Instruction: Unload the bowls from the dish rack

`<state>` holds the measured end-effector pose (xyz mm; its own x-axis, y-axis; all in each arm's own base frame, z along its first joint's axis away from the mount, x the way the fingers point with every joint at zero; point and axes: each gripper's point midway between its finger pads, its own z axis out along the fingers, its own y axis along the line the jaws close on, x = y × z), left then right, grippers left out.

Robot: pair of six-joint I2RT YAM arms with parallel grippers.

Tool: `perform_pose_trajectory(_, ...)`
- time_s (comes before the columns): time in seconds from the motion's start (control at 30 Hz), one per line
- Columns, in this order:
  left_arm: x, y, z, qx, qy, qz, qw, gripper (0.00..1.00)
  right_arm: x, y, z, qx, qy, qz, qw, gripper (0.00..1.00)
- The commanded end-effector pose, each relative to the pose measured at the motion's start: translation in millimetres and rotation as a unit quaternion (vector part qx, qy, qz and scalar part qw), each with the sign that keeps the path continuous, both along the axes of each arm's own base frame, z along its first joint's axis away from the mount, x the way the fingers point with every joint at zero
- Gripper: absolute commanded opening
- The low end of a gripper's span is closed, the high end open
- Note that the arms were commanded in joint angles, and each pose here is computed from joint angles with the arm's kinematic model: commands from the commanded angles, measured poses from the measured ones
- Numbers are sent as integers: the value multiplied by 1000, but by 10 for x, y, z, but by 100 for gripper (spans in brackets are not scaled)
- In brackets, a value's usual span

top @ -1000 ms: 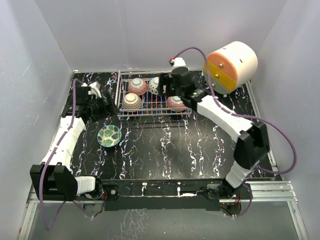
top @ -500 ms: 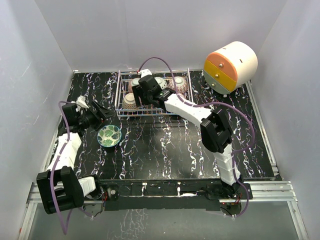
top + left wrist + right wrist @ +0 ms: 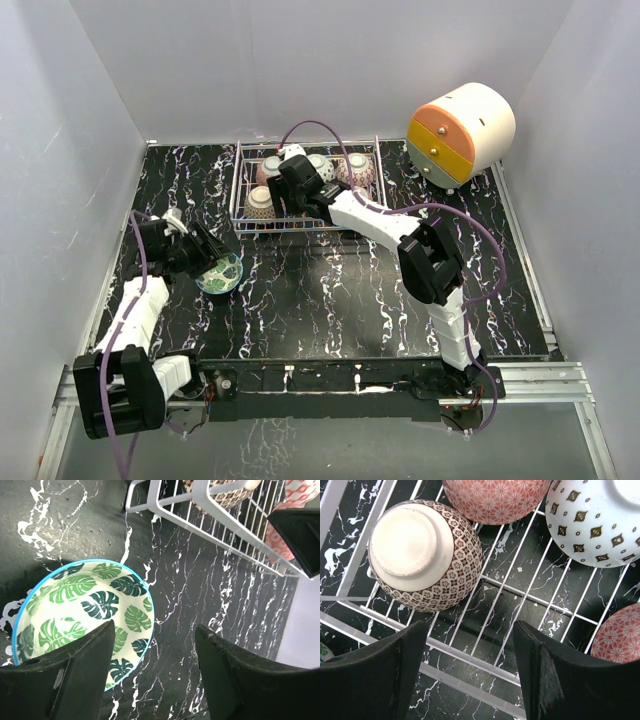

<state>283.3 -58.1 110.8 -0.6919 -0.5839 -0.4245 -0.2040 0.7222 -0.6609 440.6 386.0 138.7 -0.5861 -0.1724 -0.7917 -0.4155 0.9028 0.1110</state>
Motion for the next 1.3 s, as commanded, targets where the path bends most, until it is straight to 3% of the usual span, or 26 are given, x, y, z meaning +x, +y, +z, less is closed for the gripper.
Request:
perform_pose_trajectory(0.0,-21,-71,-130,38,17,-19,999,63,81,-16,356,28,-43,-12,999,72)
perform_pose_trajectory(0.7,-6,-530,-485,54,65,-51,995,63,88,-242,475,33,-55,-30,997,72)
perform_pose_trajectory(1.27,41,-987,-481,41,57,-88,994,64,104,-297,493,41,-54,-34,997,72)
